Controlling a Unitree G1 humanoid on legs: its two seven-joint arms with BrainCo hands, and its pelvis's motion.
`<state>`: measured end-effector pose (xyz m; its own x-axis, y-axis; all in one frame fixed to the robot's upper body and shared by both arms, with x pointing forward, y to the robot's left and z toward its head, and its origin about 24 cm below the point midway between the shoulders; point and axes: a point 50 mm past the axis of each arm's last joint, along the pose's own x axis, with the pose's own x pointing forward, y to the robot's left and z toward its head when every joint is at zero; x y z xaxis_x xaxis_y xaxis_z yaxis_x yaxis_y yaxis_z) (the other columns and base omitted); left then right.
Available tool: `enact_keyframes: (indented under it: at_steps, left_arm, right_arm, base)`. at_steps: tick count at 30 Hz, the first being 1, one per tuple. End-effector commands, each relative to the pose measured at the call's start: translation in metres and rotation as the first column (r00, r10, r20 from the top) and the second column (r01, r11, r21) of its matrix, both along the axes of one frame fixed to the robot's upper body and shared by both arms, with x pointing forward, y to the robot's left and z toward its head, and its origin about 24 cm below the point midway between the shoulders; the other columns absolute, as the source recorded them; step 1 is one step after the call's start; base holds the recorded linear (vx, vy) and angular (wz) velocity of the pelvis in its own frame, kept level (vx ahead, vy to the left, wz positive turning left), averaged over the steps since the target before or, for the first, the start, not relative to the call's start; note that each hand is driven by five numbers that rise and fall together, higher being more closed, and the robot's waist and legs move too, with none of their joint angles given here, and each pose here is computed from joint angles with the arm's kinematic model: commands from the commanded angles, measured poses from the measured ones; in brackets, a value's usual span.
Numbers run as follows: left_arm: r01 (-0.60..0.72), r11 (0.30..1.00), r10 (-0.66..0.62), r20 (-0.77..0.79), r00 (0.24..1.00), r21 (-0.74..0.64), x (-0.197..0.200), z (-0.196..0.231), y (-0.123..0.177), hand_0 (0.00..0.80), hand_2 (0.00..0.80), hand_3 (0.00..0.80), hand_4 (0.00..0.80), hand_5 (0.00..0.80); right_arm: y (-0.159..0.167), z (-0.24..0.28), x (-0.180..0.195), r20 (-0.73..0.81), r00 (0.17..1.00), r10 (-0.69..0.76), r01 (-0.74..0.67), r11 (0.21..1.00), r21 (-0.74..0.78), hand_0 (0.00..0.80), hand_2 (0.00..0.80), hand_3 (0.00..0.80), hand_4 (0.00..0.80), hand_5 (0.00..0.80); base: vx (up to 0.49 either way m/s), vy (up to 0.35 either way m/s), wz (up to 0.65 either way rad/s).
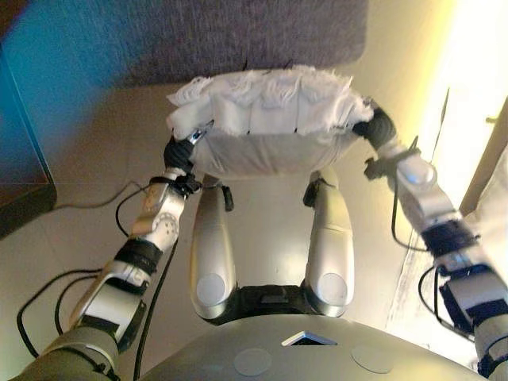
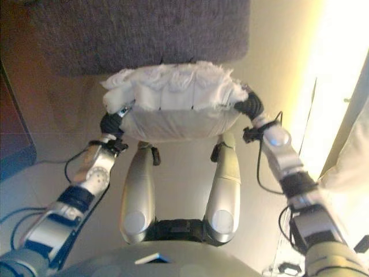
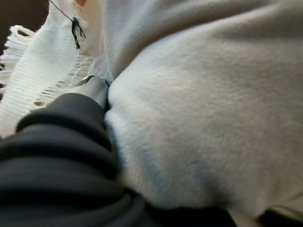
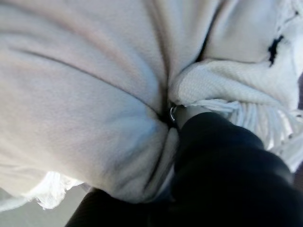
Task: Pick up the cushion and take it to the sofa
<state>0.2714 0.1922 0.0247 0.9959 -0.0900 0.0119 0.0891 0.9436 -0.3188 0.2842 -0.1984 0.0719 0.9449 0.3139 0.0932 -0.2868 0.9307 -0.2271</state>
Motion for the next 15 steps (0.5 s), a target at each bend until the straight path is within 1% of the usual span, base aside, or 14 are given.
enact_keyframes:
  at_steps: [1, 5, 7, 9, 11, 15]
  left_arm:
    - [0.065, 0.998, -0.064, 0.351, 0.934, 0.008, -0.008, 0.063, -0.027, 0.800, 0.800, 0.800, 0.800, 0.800]
    - [0.031, 0.999, -0.021, 0.334, 0.942, -0.023, -0.029, 0.056, -0.025, 0.800, 0.800, 0.800, 0.800, 0.800]
    - [0.016, 0.999, -0.002, 0.324, 0.946, -0.038, -0.036, 0.053, -0.025, 0.800, 0.800, 0.800, 0.800, 0.800]
    - [-0.003, 1.000, 0.007, 0.327, 0.945, -0.012, -0.046, 0.051, -0.025, 0.800, 0.800, 0.800, 0.800, 0.800]
    - [-0.040, 0.999, 0.027, 0.331, 0.943, 0.032, -0.054, 0.051, -0.024, 0.800, 0.800, 0.800, 0.800, 0.800]
    - [-0.098, 0.993, 0.068, 0.380, 0.922, 0.060, -0.057, 0.060, -0.016, 0.800, 0.800, 0.800, 0.800, 0.800]
  right_arm:
    - [0.027, 0.037, -0.020, 0.275, 0.961, 0.039, -0.050, 0.998, 0.033, 0.800, 0.800, 0.800, 0.800, 0.800]
    - [0.031, 0.026, -0.040, 0.258, 0.966, 0.005, -0.025, 0.997, 0.073, 0.800, 0.800, 0.800, 0.800, 0.800]
    - [0.034, 0.029, -0.049, 0.296, 0.955, 0.002, -0.028, 0.996, 0.086, 0.800, 0.800, 0.800, 0.800, 0.800]
    - [0.035, 0.030, -0.059, 0.315, 0.949, 0.008, -0.037, 0.996, 0.086, 0.800, 0.800, 0.800, 0.800, 0.800]
    - [0.033, 0.032, -0.067, 0.337, 0.941, -0.027, 0.001, 0.997, 0.077, 0.800, 0.800, 0.800, 0.800, 0.800]
    - [0.033, 0.039, -0.070, 0.373, 0.925, -0.075, 0.051, 0.996, 0.073, 0.800, 0.800, 0.800, 0.800, 0.800]
  base:
    - [0.137, 0.042, -0.03]
    - [0.203, 0.040, -0.01]
    - [0.181, 0.010, 0.05]
    - [0.254, 0.005, 0.03]
    - [0.246, -0.025, -0.02]
    - [0.131, -0.045, 0.07]
